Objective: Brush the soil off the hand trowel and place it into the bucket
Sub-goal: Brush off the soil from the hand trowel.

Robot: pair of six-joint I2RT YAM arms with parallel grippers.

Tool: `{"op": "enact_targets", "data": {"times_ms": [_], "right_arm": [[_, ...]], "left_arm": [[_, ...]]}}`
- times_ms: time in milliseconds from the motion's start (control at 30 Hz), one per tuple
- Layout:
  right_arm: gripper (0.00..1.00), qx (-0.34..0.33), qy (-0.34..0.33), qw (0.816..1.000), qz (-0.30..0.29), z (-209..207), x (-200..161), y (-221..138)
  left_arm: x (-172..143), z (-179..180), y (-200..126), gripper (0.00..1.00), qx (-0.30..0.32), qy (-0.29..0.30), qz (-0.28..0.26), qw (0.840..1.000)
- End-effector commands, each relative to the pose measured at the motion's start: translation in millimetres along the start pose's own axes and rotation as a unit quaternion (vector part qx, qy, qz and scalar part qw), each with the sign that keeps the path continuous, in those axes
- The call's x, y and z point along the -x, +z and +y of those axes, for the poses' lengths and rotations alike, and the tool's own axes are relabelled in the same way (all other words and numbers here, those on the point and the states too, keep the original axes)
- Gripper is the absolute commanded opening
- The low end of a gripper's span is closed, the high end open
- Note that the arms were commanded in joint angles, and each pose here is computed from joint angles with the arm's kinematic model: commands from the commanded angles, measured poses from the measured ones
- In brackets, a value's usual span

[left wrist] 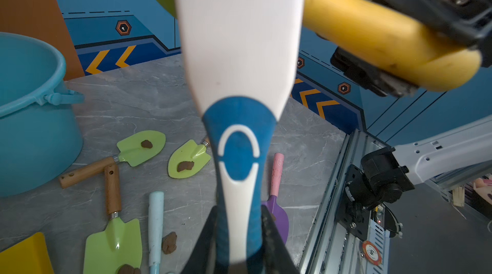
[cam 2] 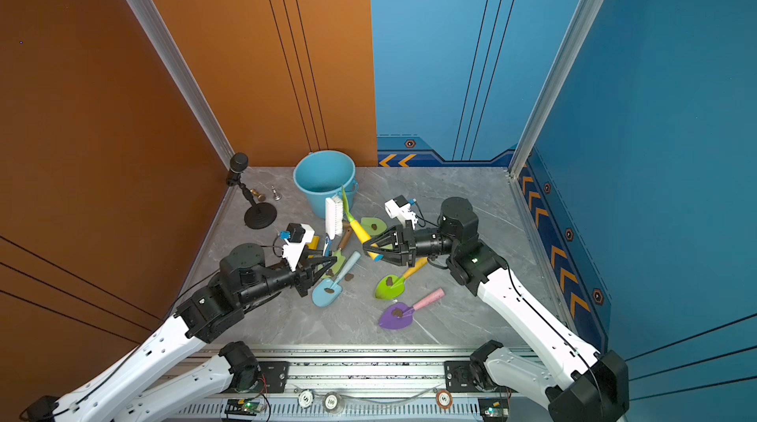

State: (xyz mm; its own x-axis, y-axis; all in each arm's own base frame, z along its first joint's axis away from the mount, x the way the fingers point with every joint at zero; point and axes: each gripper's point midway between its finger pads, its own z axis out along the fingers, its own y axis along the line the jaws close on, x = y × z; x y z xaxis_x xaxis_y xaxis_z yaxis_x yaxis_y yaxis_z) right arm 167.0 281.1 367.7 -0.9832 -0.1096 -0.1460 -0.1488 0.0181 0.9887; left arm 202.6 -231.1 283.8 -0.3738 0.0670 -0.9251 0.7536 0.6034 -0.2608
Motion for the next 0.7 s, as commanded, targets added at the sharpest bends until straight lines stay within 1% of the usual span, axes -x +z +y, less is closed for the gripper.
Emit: {"op": "enact_targets", "data": {"times_ms": [0,33,200,267,333,367,533,600,667], "right_arm": [[0.05,0.01,-0.044,0.998,0.033,26,-24,-3],[0.05,0.012,-0.05,0.998,0.036,31,-28,-3],[0.06,0.029,-0.084,0.995,0.049,55,-47,-2],[0.06,0.024,-0.093,0.994,0.047,57,-51,-4],[0.06,0.019,-0.103,0.994,0.043,59,-51,-7],[0.06,0.018,-0.105,0.993,0.041,59,-51,-8],[0.06,0.014,-0.112,0.993,0.033,60,-42,-11],[0.06,0.014,-0.11,0.993,0.036,59,-39,-10],[0.06,0.012,-0.105,0.994,0.039,56,-37,-8]], "left_arm": [[18,-9,1,0.0,-0.03,0.018,-0.003,0.999],[29,-8,4,0.0,-0.031,0.023,-0.019,0.999],[36,21,24,0.0,-0.011,-0.003,-0.019,1.0],[39,33,26,0.0,0.0,-0.015,-0.025,1.0],[43,38,21,0.0,0.007,-0.021,-0.031,0.999],[45,37,17,0.0,0.007,-0.019,-0.034,0.999],[59,18,-24,0.0,0.012,-0.003,-0.072,0.997],[63,4,-37,0.0,-0.001,0.005,-0.086,0.996],[66,-12,-42,0.0,-0.023,0.014,-0.093,0.995]]}}
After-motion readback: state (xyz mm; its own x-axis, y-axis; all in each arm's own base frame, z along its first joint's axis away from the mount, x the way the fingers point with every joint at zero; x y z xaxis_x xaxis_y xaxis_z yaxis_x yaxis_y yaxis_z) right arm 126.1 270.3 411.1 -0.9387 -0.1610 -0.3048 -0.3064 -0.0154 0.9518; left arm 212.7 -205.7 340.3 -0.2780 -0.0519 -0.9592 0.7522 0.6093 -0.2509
